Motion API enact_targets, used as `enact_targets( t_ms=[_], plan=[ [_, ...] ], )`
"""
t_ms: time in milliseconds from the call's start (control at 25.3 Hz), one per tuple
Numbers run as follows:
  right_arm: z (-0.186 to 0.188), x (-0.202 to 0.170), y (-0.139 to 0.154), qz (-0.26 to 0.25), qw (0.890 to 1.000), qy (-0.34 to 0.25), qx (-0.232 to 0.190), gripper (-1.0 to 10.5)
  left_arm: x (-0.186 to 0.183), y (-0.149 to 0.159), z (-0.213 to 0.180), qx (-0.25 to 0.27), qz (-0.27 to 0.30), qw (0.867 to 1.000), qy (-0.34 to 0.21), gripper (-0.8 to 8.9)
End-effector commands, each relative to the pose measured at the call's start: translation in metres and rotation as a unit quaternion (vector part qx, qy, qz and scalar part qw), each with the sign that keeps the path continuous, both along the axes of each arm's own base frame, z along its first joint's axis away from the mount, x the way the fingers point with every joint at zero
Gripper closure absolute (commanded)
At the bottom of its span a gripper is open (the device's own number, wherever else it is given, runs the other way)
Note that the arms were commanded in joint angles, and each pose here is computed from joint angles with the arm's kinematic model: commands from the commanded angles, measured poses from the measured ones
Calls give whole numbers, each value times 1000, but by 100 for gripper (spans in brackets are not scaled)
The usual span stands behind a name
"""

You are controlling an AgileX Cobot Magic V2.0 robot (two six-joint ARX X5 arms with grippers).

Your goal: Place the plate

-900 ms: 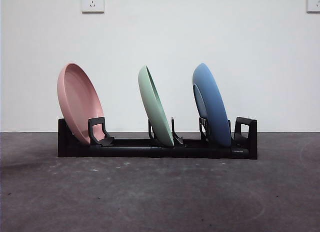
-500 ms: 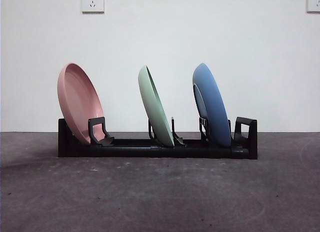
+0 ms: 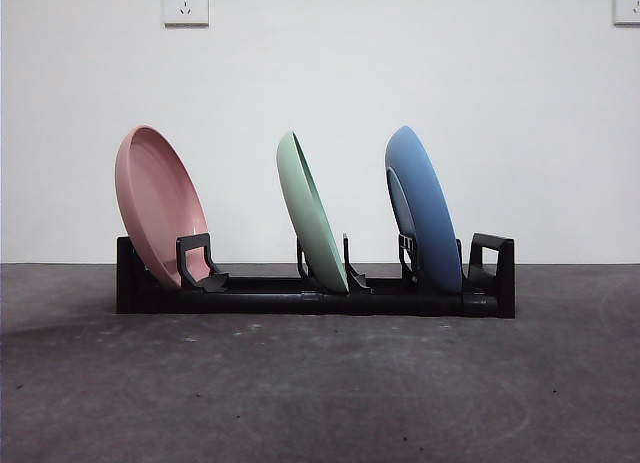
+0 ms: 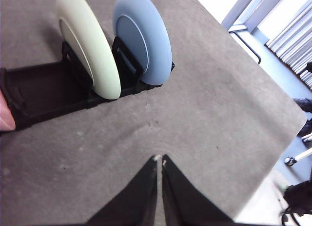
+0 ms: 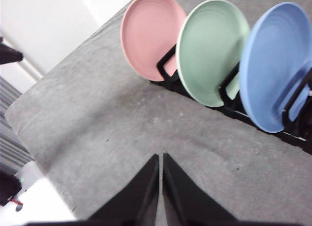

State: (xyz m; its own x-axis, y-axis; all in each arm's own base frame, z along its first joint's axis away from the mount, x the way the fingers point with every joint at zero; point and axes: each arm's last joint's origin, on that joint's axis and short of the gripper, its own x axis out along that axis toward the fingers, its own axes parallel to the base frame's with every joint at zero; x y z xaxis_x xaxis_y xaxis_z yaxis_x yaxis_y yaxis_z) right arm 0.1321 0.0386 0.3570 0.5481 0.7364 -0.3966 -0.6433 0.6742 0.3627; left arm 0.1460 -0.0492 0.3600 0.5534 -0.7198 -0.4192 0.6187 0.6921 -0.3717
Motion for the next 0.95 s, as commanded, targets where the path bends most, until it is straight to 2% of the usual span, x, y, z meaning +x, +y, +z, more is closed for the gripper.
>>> enact_targets(
  t_ms=[40, 119, 237, 396, 475, 633, 950],
  plan=[
    [4, 0, 3, 13, 1000, -8, -2, 935, 0, -1, 7, 9, -13, 999, -29, 784],
    [4, -1, 4, 19, 1000, -7, -2, 934, 0, -1, 7, 11, -14, 999, -31, 772],
    [4, -2, 7, 29, 1000, -6, -2, 919, 0, -1, 7, 11, -14, 999, -31, 635],
    [2, -3, 9, 34, 999, 5, -1, 718, 0, -1, 7, 10, -14, 999, -30, 362],
    [2, -4, 9, 33, 999, 14, 0, 598, 0, -1, 7, 8, -13, 1000, -27, 304],
    [1, -4, 8, 31, 999, 22, 0, 429, 0, -1, 7, 6, -12, 1000, -23, 301],
    [1, -3, 9, 26, 999, 27, 9, 423, -1, -4, 7, 1, -19, 1000, -13, 306]
  ],
)
